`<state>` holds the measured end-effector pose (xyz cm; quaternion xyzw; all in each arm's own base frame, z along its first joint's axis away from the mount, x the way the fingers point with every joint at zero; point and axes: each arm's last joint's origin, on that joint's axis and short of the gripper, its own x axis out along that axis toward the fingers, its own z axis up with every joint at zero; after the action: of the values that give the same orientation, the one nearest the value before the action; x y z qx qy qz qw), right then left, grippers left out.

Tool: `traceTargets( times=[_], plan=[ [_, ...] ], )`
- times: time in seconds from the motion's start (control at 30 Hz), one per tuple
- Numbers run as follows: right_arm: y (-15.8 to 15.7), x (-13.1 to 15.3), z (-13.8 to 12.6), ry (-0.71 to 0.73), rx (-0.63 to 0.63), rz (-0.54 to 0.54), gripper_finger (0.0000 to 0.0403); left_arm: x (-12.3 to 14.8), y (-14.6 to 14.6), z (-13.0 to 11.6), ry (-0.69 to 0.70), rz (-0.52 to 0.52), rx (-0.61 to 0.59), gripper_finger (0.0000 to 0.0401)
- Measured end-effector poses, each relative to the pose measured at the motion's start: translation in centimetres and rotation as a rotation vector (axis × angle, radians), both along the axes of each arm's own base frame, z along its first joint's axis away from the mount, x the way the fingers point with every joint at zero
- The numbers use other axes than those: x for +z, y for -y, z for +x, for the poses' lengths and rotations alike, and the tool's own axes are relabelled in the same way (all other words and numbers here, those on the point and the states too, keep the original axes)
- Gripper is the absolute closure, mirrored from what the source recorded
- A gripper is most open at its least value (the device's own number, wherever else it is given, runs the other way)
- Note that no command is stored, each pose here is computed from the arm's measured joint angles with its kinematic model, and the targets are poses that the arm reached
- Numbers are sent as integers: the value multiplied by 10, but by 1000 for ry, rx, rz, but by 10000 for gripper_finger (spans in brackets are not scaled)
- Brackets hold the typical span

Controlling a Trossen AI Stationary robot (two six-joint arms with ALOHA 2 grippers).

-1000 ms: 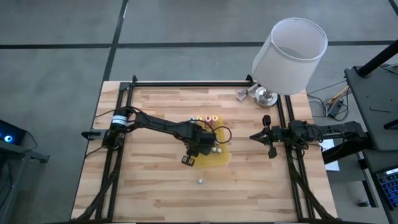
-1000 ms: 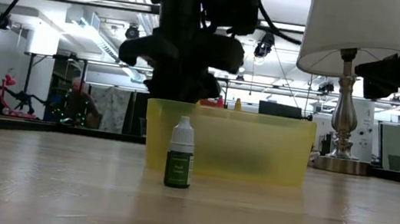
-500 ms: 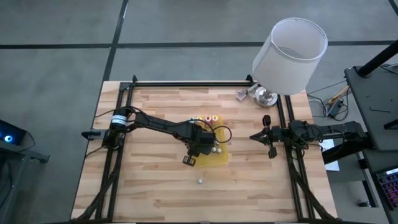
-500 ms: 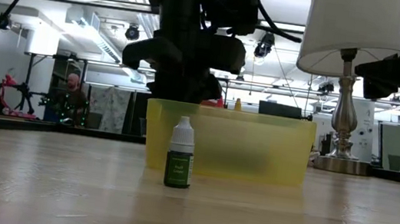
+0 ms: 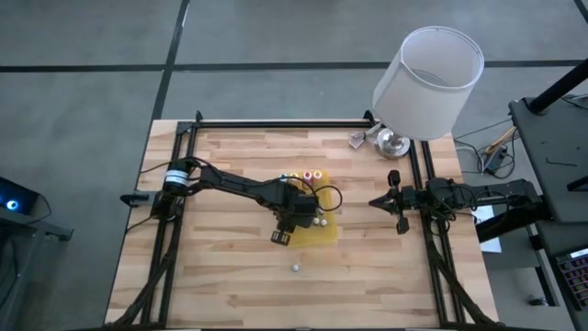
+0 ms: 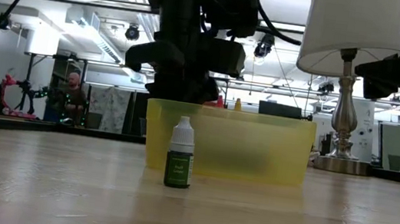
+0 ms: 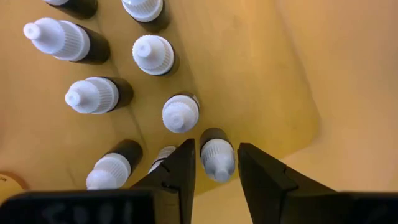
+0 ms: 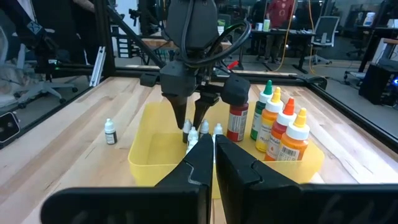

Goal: Pick & Place food coloring
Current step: Put the small green food coloring bottle into the bin

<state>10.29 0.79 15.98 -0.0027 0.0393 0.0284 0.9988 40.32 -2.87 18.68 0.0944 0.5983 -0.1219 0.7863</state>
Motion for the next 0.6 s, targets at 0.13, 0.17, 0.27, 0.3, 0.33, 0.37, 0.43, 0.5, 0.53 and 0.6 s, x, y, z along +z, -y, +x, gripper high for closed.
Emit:
traceTargets(
  times=[0.13,0.17,0.27,0.3,0.33,0.37,0.43,0.5,0.53,0.6],
  plan=[
    [0,0,0,0,0,0,394,1,0,0,-5,-2,7,303],
    [0,0,0,0,0,0,394,2,0,0,-5,-2,10,303],
    [0,0,0,0,0,0,394,7,0,1,-6,-3,11,302],
    [0,0,0,0,0,0,394,9,0,1,-11,-2,11,302],
    [0,0,0,0,0,0,394,10,0,1,-15,-2,12,302],
    [0,0,0,0,0,0,394,12,0,1,-18,-1,12,302],
    [0,0,0,0,0,0,394,16,0,1,-23,0,11,302],
    [0,0,0,0,0,0,394,19,0,1,-30,2,12,302],
    [0,0,0,0,0,0,394,21,0,1,-32,3,12,302],
    [0,0,0,0,0,0,394,25,0,1,-28,1,18,302]
  ],
)
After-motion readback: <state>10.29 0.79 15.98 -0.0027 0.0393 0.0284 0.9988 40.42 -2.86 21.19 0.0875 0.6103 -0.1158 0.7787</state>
